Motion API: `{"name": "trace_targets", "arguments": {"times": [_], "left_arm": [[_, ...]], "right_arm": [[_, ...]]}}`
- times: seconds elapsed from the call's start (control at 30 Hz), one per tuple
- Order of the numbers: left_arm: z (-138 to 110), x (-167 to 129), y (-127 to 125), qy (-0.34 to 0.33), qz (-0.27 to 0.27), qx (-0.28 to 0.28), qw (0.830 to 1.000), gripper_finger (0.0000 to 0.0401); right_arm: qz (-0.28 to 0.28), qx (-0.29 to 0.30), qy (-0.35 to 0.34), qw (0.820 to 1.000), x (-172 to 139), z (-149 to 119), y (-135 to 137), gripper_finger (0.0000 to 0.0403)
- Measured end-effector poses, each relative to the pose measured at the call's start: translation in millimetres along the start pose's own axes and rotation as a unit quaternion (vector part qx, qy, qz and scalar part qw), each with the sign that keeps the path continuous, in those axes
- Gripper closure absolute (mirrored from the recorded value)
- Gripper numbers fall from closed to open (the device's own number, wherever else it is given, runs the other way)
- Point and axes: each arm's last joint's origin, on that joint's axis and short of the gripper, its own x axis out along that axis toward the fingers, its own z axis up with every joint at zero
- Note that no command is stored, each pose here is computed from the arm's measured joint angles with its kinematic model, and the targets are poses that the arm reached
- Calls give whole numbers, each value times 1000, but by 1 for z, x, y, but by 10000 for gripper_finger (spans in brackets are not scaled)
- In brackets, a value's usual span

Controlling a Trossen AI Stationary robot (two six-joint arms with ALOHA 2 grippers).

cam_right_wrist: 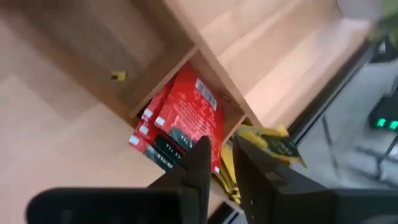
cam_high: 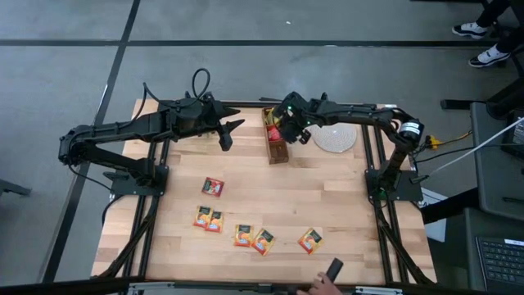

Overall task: Pick & Place Tea
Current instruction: Put the red tea bag into the middle section of the wooden organizer

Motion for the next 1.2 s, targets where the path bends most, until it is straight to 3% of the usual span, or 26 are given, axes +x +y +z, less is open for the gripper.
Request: {"name": "trace_targets", "arguments": {"times": [0.13, 0.33, 0.63, 0.97, 1.2], "left_arm": [[0, 0, 0, 0, 0, 0, 1000, 244], [-1, 0, -1, 5, -19, -13, 1000, 244], [-13, -6, -3, 74, -72, -40, 994, 244], [-26, -41, -3, 15, -81, -67, 994, 244], [-45, -59, -5, 14, -99, -83, 992, 244]], "right_arm": [[-2, 45, -13, 999, -2, 15, 0, 338], [-2, 103, -52, 993, -7, 59, 4, 336], [9, 205, -104, 973, -12, 116, 14, 342], [13, 212, -125, 969, -16, 138, 20, 342], [-18, 301, -169, 938, -19, 152, 13, 342]]}}
